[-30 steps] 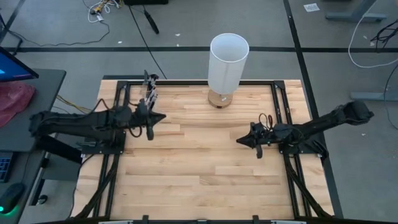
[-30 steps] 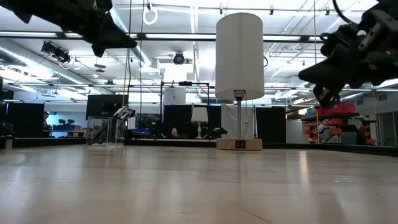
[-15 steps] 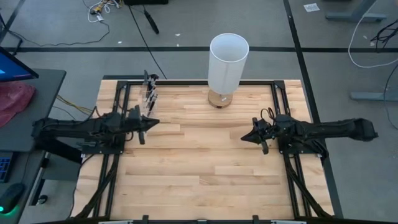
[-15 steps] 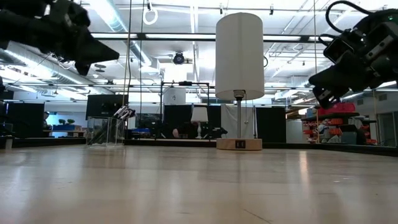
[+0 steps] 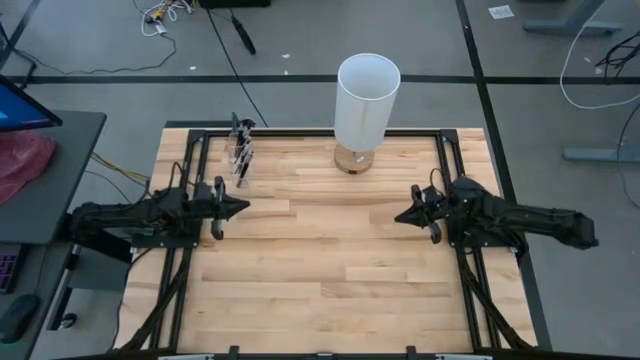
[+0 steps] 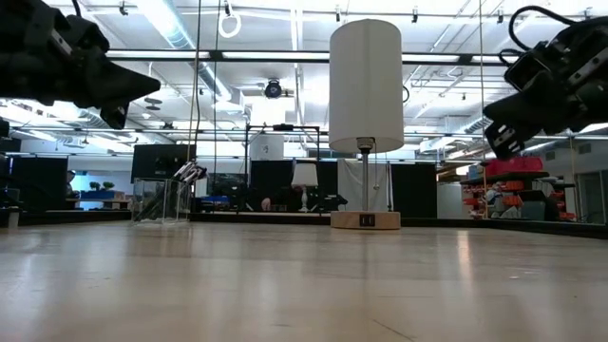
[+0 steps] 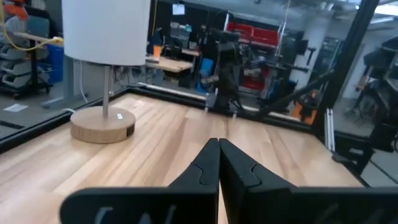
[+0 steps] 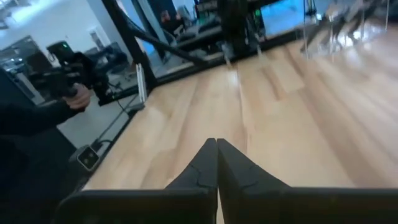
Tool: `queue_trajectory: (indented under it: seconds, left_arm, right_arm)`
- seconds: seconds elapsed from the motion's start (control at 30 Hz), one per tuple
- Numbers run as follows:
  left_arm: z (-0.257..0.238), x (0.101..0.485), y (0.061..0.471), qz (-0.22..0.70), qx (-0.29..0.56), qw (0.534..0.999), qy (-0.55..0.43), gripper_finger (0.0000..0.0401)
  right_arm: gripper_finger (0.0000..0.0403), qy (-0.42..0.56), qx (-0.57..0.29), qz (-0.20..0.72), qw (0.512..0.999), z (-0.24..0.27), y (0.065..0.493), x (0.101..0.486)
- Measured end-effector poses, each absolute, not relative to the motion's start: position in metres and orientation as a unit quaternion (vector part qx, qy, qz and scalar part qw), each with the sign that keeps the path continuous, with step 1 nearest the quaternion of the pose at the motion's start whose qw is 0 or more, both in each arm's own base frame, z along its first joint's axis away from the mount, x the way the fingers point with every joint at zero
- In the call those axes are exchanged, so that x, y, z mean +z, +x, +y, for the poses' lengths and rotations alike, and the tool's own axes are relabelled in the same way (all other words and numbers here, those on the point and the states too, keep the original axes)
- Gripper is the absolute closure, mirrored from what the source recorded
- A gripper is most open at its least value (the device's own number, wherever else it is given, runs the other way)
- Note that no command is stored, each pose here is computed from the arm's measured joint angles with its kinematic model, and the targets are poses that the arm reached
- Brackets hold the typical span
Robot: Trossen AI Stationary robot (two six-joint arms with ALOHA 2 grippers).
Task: Put items in baskets/containers
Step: Return to Home Position
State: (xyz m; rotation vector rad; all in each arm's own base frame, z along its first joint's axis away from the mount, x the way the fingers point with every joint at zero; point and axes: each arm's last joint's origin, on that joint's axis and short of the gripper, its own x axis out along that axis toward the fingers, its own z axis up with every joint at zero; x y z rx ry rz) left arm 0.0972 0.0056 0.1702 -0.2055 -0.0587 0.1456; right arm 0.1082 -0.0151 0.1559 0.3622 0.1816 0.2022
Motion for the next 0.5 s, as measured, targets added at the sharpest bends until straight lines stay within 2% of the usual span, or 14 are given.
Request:
queue_trajectory:
  seconds: [0.3, 0.4, 0.5]
  left_arm:
    - [0.005, 0.17, 0.097, -0.023, 0.065, 0.994, -0.083, 0.0394]
    - [0.005, 0.169, 0.097, -0.022, 0.065, 0.994, -0.082, 0.0389]
    - [0.005, 0.17, 0.097, -0.026, 0.064, 0.994, -0.086, 0.0389]
  right_arm:
    - [0.0398, 0.142, 0.086, 0.049, 0.985, -0.02, 0.103, 0.162]
    - [0.0392, 0.156, 0.084, 0.046, 0.983, -0.02, 0.103, 0.163]
    - [0.0389, 0.175, 0.047, 0.005, 0.983, -0.023, 0.104, 0.171]
